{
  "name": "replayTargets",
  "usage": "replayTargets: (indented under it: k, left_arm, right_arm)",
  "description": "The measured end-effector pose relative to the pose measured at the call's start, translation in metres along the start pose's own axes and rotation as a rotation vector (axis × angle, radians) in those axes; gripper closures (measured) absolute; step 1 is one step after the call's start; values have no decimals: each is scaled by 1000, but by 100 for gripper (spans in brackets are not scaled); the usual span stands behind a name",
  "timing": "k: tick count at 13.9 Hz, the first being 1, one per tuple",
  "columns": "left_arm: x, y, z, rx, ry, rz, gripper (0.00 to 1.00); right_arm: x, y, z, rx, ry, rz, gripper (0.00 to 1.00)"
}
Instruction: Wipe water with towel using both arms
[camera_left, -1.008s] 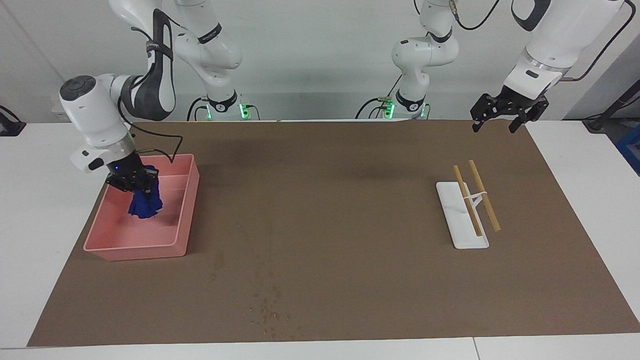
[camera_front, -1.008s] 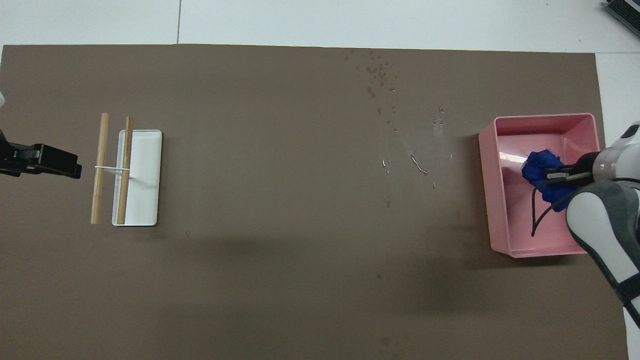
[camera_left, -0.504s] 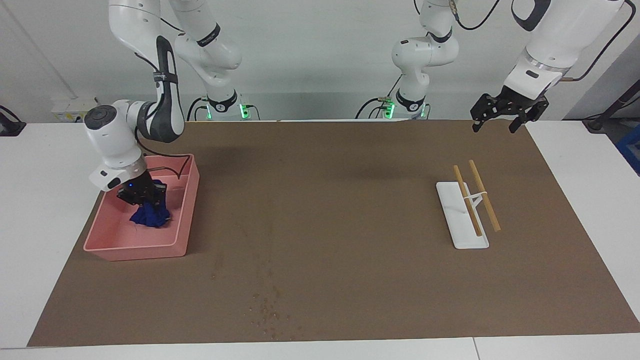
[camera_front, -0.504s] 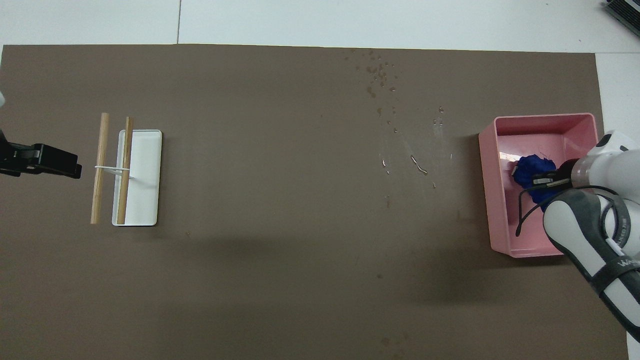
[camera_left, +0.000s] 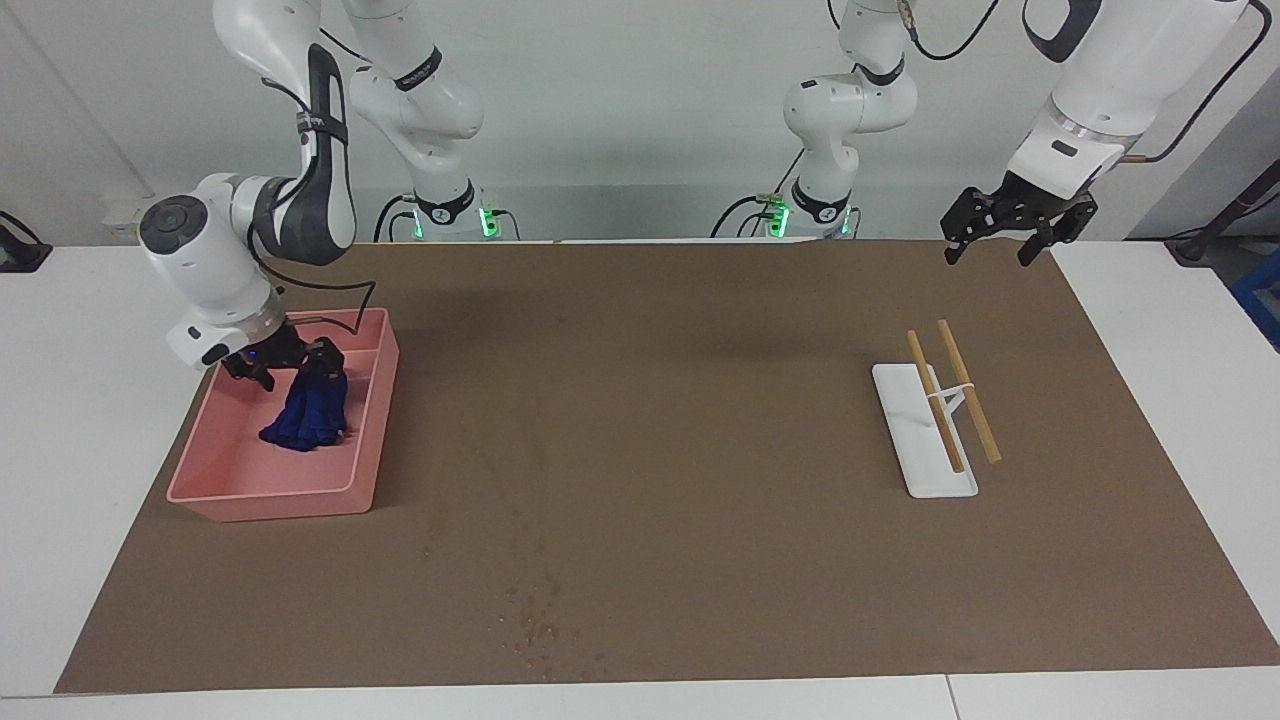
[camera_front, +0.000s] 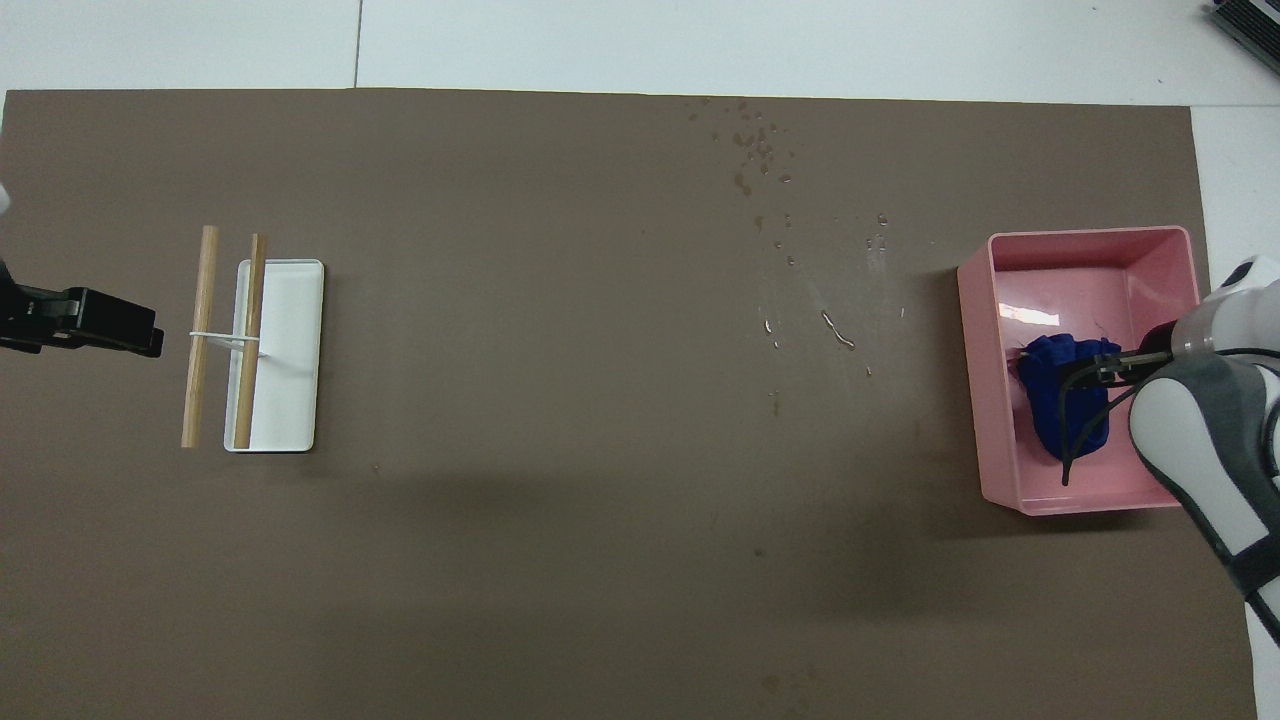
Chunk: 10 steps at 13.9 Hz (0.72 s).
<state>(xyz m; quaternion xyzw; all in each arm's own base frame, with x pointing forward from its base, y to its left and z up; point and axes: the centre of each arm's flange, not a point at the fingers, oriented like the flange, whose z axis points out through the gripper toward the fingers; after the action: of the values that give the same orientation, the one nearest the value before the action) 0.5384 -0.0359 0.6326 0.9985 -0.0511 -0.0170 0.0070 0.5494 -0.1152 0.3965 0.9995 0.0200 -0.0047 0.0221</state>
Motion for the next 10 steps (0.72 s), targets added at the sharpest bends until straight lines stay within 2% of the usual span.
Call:
replayTargets:
  k: [3, 7, 10]
  left_arm:
    - [0, 0, 0, 0, 0, 0, 0]
    - [0, 0, 0, 0, 0, 0, 0]
    - [0, 0, 0, 0, 0, 0, 0]
  right_arm:
    - [15, -7, -61, -9, 28, 72, 0]
    - [24, -57, -161, 1, 61, 179, 0]
    - [25, -93, -209, 8, 78, 182, 0]
